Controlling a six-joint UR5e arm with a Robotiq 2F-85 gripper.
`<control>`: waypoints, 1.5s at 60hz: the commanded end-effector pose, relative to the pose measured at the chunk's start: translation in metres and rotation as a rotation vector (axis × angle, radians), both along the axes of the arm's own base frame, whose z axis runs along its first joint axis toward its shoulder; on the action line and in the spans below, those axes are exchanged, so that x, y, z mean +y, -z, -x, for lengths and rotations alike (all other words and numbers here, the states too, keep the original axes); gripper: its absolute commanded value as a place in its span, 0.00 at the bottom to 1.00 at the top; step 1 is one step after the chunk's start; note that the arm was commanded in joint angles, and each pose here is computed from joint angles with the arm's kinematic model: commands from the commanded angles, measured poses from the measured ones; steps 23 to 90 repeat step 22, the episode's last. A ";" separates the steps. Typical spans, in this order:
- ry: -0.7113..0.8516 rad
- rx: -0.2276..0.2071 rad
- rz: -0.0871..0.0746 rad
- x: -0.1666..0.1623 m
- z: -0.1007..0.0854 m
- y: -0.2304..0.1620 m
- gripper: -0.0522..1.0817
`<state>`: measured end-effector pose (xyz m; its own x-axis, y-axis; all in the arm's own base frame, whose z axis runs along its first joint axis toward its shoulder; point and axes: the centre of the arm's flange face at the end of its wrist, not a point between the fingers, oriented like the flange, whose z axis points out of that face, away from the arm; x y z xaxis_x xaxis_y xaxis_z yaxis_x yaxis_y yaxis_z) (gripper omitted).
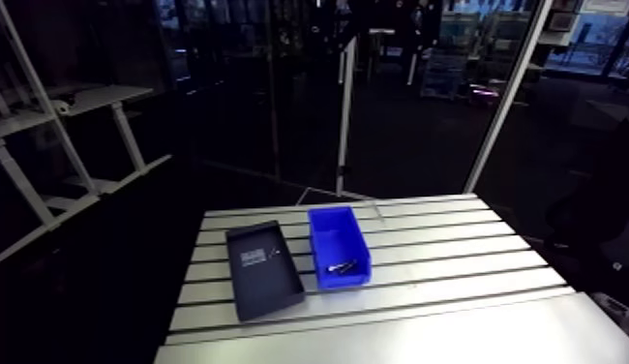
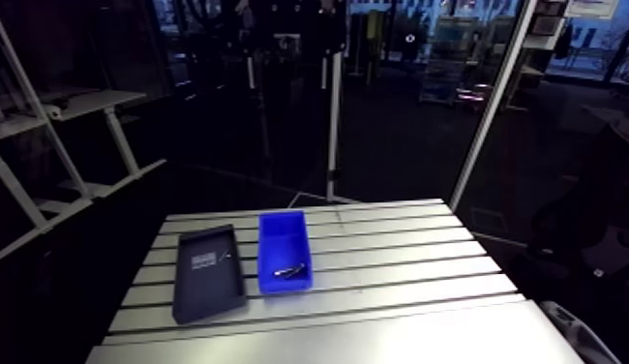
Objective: Pick up the M10 bolt from the tray and put it into the blue bin.
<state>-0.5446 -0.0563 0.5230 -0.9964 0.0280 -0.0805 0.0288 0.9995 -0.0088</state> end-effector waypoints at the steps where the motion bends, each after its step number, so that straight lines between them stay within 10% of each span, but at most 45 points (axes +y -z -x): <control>1: 0.000 -0.003 -0.001 0.000 0.000 0.003 0.05; 90: 0.001 -0.010 -0.002 0.001 0.003 0.007 0.05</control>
